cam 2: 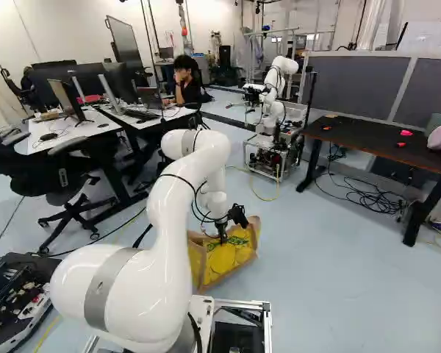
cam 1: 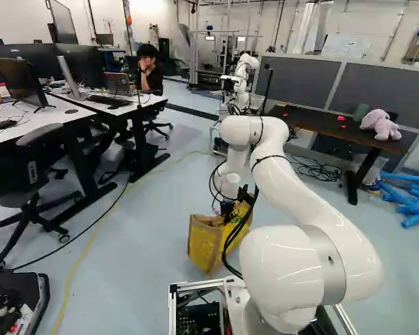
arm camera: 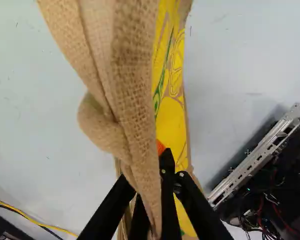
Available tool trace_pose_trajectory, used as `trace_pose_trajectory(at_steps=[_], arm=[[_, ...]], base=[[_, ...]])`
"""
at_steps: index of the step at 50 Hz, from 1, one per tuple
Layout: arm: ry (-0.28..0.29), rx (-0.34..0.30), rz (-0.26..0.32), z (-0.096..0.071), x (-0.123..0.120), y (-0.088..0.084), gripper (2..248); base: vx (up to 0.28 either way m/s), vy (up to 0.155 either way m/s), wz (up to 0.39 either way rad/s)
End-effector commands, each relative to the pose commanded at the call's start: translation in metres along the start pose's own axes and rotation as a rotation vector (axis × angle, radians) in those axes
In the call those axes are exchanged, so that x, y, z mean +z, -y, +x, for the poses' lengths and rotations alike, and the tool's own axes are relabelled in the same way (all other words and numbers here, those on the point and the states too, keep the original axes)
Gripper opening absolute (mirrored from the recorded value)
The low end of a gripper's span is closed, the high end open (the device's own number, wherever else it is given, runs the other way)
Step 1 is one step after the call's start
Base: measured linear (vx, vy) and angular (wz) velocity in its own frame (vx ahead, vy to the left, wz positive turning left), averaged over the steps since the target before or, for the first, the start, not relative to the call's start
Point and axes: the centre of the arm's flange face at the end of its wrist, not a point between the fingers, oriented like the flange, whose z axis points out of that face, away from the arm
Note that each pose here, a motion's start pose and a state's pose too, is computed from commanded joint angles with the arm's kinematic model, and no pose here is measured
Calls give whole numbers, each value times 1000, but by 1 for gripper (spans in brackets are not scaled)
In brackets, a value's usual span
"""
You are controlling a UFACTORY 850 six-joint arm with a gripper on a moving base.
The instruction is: Pick up the bag on the ground and place it on the table
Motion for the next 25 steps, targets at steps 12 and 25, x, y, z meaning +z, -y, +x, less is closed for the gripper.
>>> trace_pose_trajectory(at_steps=[12,25], arm=[[14,-25,-23,-8,-17,-18,21],[28,-55,-44,-17,-35,-36,21]], base=[[0,0,0],[0,0,0]])
